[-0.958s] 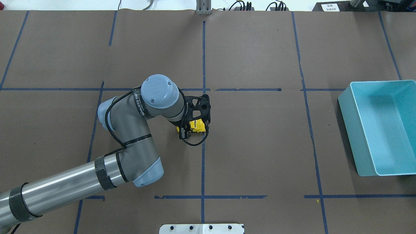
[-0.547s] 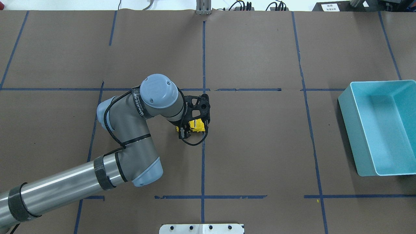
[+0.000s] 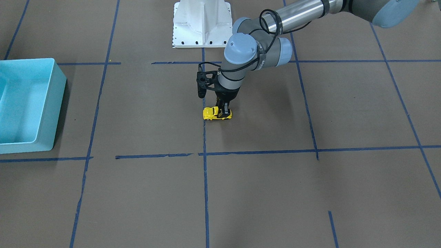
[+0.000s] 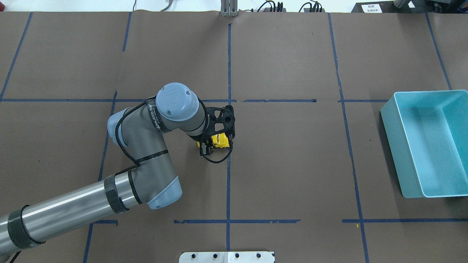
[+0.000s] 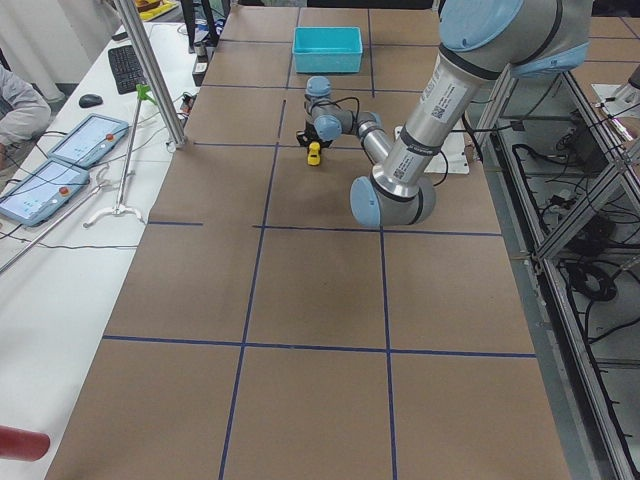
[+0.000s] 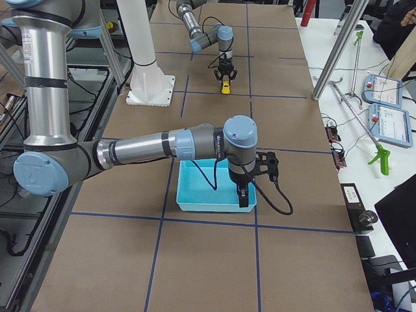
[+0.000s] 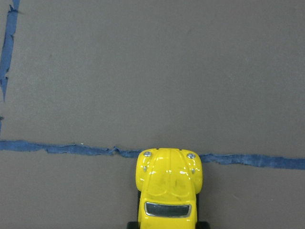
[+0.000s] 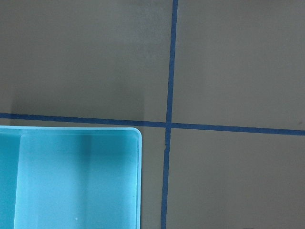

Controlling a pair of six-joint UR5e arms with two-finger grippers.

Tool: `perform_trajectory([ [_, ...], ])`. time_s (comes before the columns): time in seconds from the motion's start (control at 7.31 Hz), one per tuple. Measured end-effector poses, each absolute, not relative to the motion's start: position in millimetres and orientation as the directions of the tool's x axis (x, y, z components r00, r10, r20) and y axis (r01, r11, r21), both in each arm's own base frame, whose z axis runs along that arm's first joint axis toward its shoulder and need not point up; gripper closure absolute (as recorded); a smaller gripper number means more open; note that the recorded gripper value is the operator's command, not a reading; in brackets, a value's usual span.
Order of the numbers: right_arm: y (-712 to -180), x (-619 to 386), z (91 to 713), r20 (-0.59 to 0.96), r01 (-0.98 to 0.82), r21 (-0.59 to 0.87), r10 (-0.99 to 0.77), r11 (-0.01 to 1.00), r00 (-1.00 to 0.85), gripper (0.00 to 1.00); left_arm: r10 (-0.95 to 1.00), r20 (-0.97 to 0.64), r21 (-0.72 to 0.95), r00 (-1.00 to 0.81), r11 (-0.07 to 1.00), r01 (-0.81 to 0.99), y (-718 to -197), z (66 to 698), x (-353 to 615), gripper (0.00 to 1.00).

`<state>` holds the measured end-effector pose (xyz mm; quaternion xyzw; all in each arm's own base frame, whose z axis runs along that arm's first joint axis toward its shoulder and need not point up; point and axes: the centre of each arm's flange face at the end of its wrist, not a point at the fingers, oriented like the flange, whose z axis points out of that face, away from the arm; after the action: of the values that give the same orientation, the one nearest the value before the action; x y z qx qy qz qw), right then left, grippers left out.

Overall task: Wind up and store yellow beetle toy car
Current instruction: 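Press the car down and drag it back toward the robot with the left gripper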

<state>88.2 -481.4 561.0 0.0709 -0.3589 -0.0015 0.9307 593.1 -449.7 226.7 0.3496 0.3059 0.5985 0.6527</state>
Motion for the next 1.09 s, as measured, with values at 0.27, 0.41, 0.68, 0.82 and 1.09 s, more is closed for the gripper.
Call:
perform_trajectory([
  [0.27,-480.6,85.1,560.4,0.681,-0.046,0.132,-0.057,0.990,0.730,0.00,0.995,0.019,0.822,0.098,0.040,-0.568,-449.9,228.2,591.5,0.90],
  [0.41,-479.7,83.3,559.5,0.696,-0.046,0.129,-0.058,0.991,0.715,0.00,0.995,0.018,0.822,0.098,0.041,-0.567,-449.8,229.1,590.2,0.90],
  [0.68,-476.1,81.9,561.2,0.708,-0.046,0.122,-0.054,0.991,0.704,0.00,0.995,0.017,0.821,0.098,0.042,-0.569,-448.6,233.6,586.8,0.90],
  [0.82,-473.3,81.7,563.9,0.709,-0.046,0.117,-0.051,0.992,0.703,0.00,0.995,0.016,0.820,0.099,0.043,-0.570,-448.2,235.9,585.7,0.90],
  [1.09,-471.3,81.3,567.8,0.710,-0.046,0.111,-0.047,0.993,0.702,0.00,0.995,0.015,0.818,0.100,0.046,-0.573,-447.4,241.7,581.9,0.90],
])
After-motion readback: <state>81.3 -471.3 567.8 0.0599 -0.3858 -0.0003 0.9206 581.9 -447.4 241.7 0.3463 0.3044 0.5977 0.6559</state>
